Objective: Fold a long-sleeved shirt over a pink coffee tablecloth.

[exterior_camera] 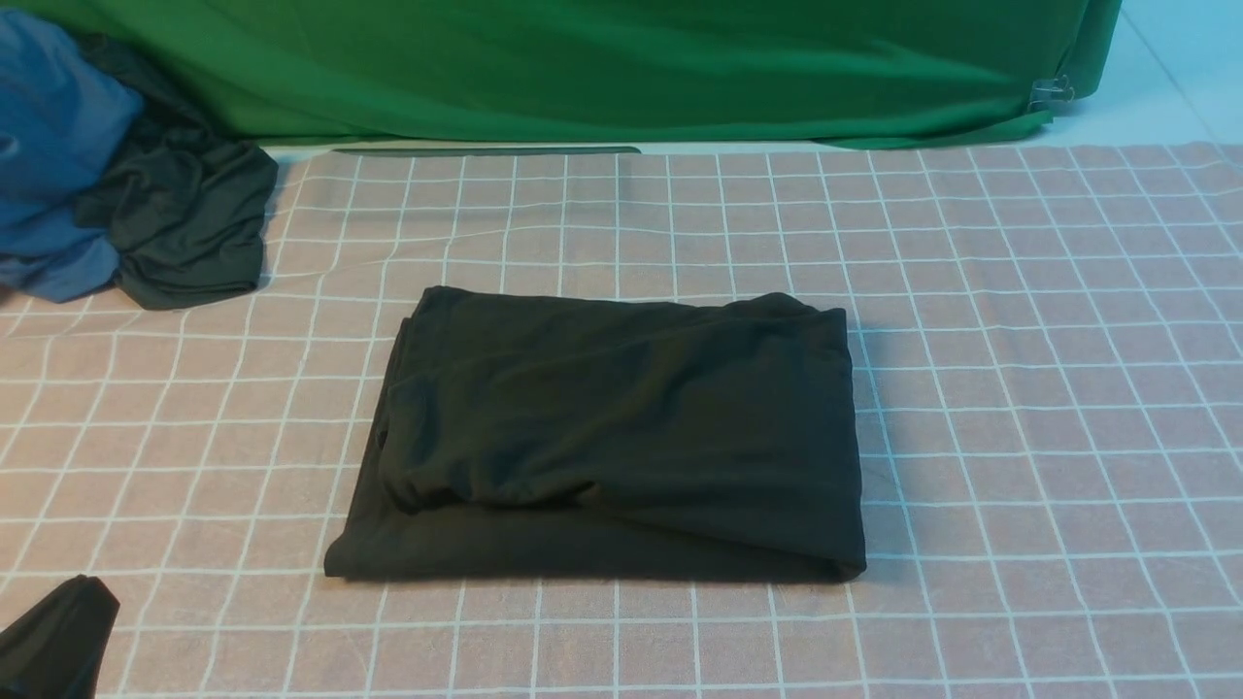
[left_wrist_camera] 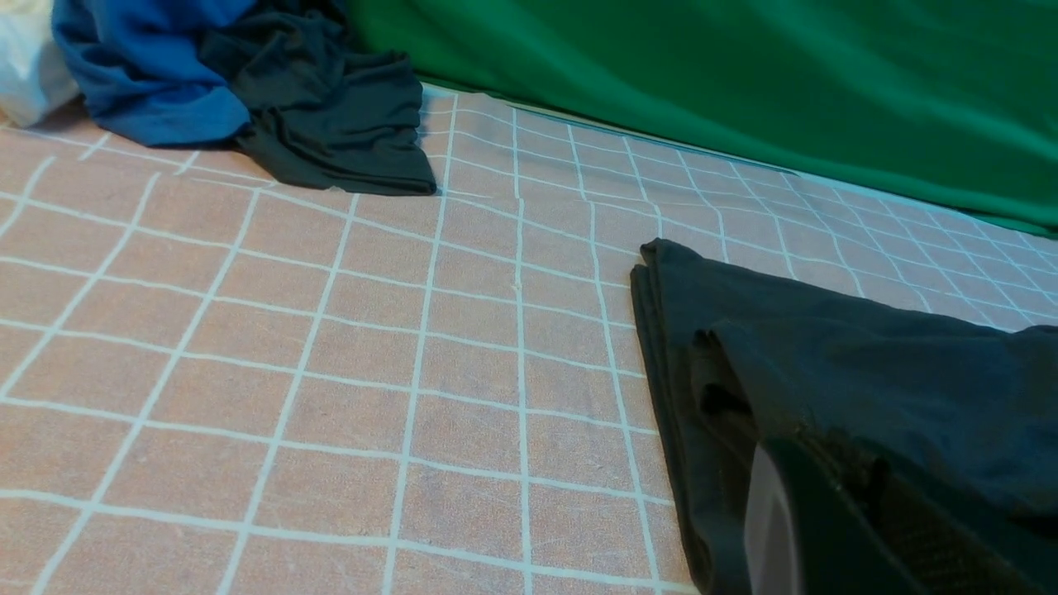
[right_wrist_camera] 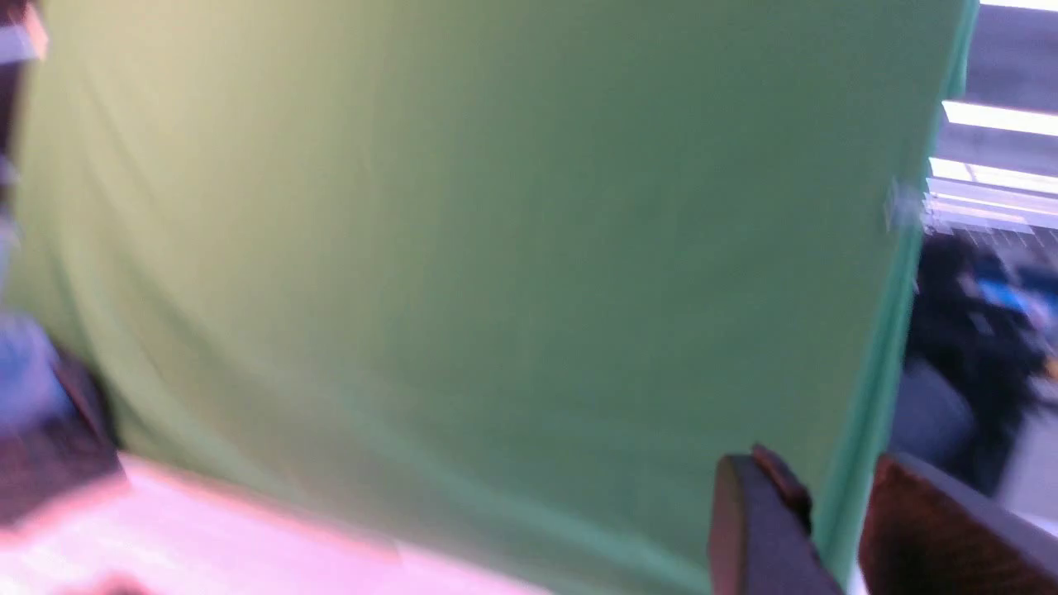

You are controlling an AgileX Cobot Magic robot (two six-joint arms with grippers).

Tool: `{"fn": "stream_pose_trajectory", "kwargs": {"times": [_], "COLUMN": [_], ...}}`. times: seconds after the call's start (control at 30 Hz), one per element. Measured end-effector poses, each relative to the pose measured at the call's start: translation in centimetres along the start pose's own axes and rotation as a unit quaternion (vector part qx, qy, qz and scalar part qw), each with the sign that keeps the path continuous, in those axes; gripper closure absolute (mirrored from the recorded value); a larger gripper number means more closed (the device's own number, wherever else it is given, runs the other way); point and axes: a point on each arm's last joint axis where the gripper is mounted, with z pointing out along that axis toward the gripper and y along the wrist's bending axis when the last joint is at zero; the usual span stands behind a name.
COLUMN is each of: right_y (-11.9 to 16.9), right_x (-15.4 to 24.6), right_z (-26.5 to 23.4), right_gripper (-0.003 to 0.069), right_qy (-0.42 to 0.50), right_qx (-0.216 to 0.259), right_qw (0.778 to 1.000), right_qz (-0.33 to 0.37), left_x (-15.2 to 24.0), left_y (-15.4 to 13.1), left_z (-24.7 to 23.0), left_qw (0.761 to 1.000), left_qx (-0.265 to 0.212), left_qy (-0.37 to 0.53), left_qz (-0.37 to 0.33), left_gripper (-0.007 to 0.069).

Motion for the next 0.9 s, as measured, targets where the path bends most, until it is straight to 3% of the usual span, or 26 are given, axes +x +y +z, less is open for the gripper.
{"fn": "stream_pose_trajectory", "kwargs": {"times": [0.17, 0.37, 0.9], "right_y": [0.7, 1.3, 1.5], "right_x": [7.4, 15.9, 16.5], "right_z": [1.0, -0.3, -1.0], "right_gripper": [0.0423, 0.0422, 0.0422], "right_qy": [0.121, 0.233, 0.238], "right_qx": [0.040, 0.079, 0.093], "right_qw": [0.991, 0.968, 0.966], "right_qz": [-0.040, -0.041, -0.031], "left_x": [0.0, 0.0, 0.0], "left_y": [0.0, 0.0, 0.0], "left_z": [0.0, 0.0, 0.0], "left_qw": [1.000, 1.000, 1.000], "left_qx": [0.000, 0.000, 0.000], "left_qy": [0.000, 0.000, 0.000], "left_qz": [0.000, 0.000, 0.002], "left_gripper": [0.0611, 0.0611, 0.0610]}}
